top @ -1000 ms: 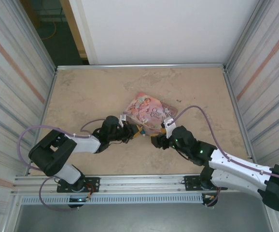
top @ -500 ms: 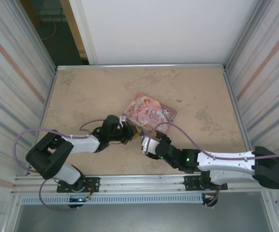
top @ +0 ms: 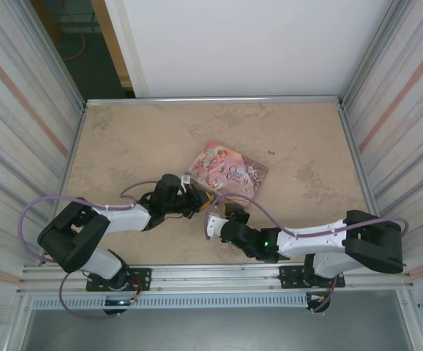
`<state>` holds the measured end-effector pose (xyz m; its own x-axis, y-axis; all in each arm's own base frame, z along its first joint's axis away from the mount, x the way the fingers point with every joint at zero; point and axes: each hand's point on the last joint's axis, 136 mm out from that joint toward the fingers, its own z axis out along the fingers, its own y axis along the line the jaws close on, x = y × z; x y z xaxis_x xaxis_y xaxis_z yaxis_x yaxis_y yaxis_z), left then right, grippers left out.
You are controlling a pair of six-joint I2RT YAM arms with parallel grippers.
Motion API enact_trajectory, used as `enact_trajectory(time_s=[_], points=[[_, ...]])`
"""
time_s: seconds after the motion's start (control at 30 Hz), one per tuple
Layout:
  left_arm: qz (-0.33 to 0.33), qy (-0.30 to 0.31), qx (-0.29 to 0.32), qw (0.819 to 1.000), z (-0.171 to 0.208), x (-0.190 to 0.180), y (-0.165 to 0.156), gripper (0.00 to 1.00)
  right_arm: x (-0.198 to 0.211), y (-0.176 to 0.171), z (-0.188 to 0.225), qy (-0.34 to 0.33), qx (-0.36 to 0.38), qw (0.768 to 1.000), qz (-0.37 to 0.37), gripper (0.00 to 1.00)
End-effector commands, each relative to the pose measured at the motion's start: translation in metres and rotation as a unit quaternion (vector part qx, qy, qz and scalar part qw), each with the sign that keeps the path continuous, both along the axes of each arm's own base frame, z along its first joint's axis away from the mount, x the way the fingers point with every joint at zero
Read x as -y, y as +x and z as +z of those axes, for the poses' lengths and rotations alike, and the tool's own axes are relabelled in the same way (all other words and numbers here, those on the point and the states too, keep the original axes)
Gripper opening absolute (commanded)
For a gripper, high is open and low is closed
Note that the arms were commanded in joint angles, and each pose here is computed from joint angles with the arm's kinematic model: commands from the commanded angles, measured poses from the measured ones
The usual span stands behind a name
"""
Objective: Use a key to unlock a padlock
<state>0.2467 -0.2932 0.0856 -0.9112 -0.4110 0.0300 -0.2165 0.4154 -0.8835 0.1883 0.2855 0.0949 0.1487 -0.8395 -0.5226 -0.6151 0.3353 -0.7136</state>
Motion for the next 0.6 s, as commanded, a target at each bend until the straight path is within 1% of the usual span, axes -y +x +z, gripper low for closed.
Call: enact_trajectory(time_s=[0.0, 0.23, 0.43, 0.57], points=[[-0.004, -0.033, 0.034, 0.999, 0.033, 0.008, 0.006, 0.00, -0.012, 0.005, 0.016, 0.041, 0.012, 0.999, -0.010, 0.47], [-0.004, -0.031, 0.033, 0.999, 0.033, 0.007, 0.006, 0.00, -0.012, 0.011, 0.010, 0.067, -0.011, 0.998, -0.014, 0.38], [-0.004, -0.030, 0.033, 0.999, 0.032, 0.007, 0.005, 0.00, -0.011, 0.017, 0.007, 0.084, -0.024, 0.996, -0.014, 0.36], [-0.005, -0.030, 0.031, 0.999, 0.031, 0.008, 0.004, 0.00, -0.012, 0.018, 0.003, 0.082, -0.030, 0.996, -0.014, 0.36]])
